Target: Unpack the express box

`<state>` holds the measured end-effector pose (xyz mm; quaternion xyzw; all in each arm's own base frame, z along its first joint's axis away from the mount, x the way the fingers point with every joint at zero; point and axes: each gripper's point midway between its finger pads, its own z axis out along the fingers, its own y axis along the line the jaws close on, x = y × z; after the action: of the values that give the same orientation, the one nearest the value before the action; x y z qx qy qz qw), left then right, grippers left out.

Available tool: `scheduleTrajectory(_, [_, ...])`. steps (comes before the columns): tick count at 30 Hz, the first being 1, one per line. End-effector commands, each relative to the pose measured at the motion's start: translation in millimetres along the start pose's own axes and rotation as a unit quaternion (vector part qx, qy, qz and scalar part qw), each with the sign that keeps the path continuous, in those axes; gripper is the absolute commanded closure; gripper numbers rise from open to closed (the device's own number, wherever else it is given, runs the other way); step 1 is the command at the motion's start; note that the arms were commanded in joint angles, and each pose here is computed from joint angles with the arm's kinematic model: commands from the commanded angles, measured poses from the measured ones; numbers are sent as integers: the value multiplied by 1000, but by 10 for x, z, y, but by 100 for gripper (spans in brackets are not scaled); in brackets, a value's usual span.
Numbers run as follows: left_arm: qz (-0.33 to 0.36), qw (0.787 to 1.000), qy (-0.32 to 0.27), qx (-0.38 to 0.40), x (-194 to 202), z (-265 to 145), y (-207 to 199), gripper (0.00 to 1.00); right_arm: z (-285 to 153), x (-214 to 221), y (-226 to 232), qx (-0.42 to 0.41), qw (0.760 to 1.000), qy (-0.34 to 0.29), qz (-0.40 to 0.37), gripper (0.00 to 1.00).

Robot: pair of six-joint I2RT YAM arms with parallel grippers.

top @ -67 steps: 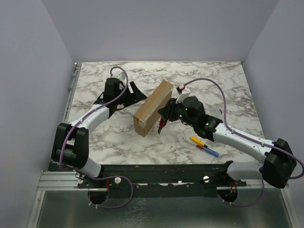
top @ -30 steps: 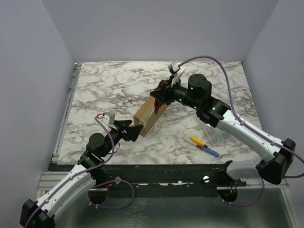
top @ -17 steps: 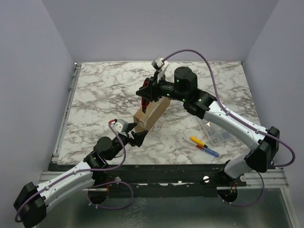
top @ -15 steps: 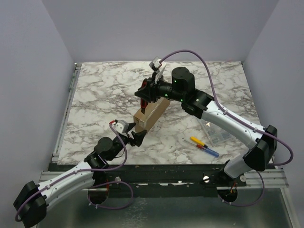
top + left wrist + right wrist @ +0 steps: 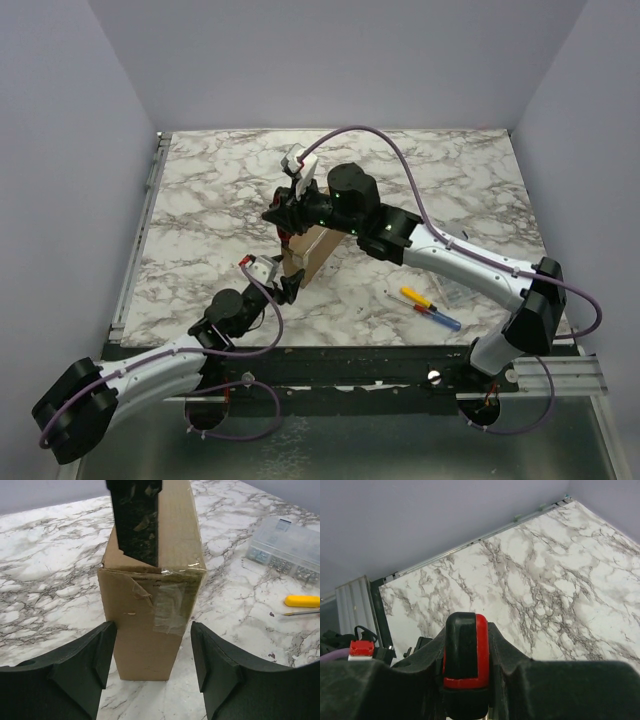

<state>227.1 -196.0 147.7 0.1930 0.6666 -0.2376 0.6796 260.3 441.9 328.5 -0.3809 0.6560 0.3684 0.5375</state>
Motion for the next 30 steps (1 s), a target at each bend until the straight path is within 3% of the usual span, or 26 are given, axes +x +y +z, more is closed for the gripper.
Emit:
scheduleTrajectory(1, [14, 999, -32, 1, -152, 71, -11, 33, 137, -92, -127, 30, 999, -16, -24, 99])
scheduleTrajectory(13, [32, 999, -31, -14, -105, 95, 53, 38, 194, 85, -169, 47, 998, 12, -38, 100])
scheduleTrajectory(20, [21, 999, -38, -27, -118, 78, 95, 27, 72, -178, -105, 51, 998, -8, -44, 99])
scheduleTrajectory(25, [24, 999, -37, -27, -108, 125, 85, 24, 91, -129, -176, 68, 996, 3, -54, 99])
scheduleTrajectory(30, [25, 999, -26, -34, -55, 204, 98, 30, 106, -30, -180, 66, 996, 11, -56, 99])
